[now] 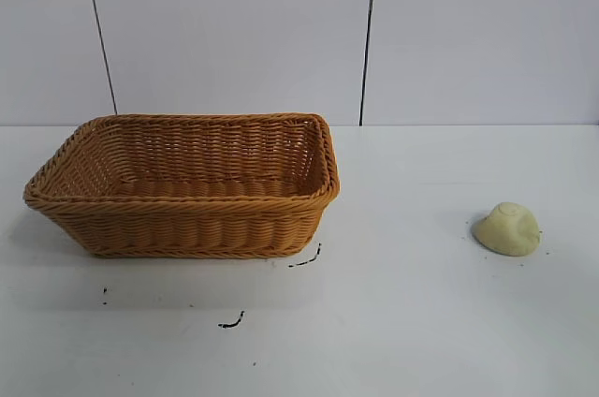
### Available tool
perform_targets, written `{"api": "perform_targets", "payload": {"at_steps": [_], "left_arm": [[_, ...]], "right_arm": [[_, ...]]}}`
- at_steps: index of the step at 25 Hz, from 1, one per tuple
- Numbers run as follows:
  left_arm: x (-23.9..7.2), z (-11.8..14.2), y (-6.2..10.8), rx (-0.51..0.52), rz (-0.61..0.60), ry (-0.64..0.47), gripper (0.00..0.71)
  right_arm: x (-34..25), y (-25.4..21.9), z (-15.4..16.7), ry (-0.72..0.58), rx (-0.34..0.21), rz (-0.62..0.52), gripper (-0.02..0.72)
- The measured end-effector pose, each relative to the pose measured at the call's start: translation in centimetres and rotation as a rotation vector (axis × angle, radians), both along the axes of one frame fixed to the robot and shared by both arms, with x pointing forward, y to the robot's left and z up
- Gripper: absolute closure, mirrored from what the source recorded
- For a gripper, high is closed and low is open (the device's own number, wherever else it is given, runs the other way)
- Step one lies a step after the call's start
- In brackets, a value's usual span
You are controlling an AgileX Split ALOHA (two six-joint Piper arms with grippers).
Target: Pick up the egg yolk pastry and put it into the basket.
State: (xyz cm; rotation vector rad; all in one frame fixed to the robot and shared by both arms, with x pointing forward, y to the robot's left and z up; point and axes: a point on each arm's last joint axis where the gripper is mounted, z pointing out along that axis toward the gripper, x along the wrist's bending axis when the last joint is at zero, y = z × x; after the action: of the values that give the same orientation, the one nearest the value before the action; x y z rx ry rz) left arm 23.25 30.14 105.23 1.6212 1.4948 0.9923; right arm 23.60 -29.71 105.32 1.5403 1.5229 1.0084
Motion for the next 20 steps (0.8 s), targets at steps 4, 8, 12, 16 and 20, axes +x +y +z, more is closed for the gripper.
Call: {"api": "perform_targets", "payload": {"at_steps": [4, 8, 12, 16, 20], "left_arm": [[0.0, 0.0, 0.0, 0.0, 0.0, 0.0, 0.014], [0.0, 0.0, 0.0, 0.0, 0.0, 0.0, 0.014], [0.0, 0.0, 0.0, 0.0, 0.0, 0.0, 0.014], [0.0, 0.0, 0.0, 0.0, 0.0, 0.0, 0.014], [0.0, 0.0, 0.0, 0.0, 0.0, 0.0, 0.014]], "right_arm": [[0.0, 0.0, 0.0, 0.0, 0.0, 0.0, 0.141], [0.0, 0.0, 0.0, 0.0, 0.0, 0.0, 0.141], [0.0, 0.0, 0.0, 0.005, 0.0, 0.0, 0.063], [1.3, 0.0, 1.5, 0.07, -0.001, 0.0, 0.018], [3.9, 0.0, 4.4, 0.152, -0.002, 0.0, 0.015]]}}
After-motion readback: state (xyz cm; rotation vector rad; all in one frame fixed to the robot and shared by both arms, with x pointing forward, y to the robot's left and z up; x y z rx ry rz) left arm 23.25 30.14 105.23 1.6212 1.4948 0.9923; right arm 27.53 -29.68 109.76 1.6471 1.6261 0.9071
